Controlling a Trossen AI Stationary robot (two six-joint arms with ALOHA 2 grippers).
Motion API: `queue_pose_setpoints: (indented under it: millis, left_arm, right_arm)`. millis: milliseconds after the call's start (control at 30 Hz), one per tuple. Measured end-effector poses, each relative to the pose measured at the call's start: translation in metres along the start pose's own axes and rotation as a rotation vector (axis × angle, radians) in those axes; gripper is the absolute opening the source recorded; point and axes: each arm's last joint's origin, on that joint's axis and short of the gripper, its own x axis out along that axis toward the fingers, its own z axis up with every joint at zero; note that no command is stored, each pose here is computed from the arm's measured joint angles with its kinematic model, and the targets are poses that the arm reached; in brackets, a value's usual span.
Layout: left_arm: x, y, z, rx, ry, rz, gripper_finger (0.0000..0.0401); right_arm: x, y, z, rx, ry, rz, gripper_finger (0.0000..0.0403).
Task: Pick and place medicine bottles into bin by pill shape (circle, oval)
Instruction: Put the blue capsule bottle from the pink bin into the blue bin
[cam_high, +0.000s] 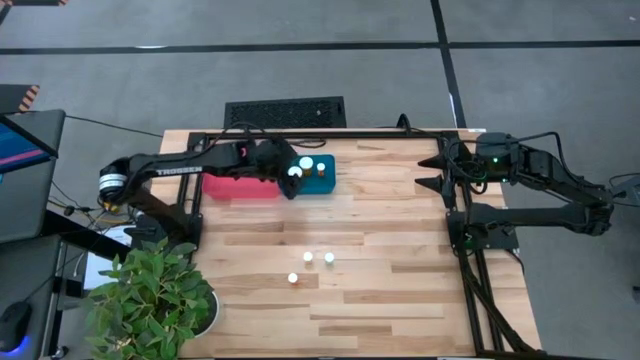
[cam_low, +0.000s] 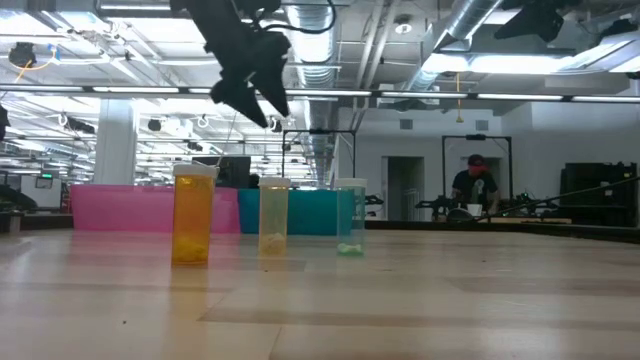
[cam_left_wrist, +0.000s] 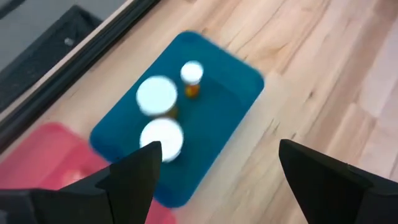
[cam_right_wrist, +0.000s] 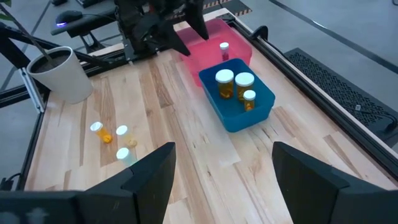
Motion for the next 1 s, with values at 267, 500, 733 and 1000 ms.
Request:
queue_pose_setpoints:
  millis: [267,500,733,1000]
  left_arm:
    - [-0.002,0.018,-0.014,-0.024,0.123,0.181,0.0318]
    - [0.015,0.062,-0.027,-0.081,0.223,0.249,0.0318]
    - [0.019,0.104,-0.026,-0.106,0.231,0.337,0.0318]
    - [0.025,0.125,-0.028,-0.094,0.28,0.319,0.0318]
  right_arm:
    - [0.0,0.0,0.0,0.0,0.0,0.0,0.0276]
    - [0.0,0.0,0.0,0.019,0.0,0.0,0.0276]
    - [0.0,0.001,0.004,0.028,-0.035,0.005,0.0276]
    - [0.0,0.001,0.008,0.027,-0.08,0.013,0.0276]
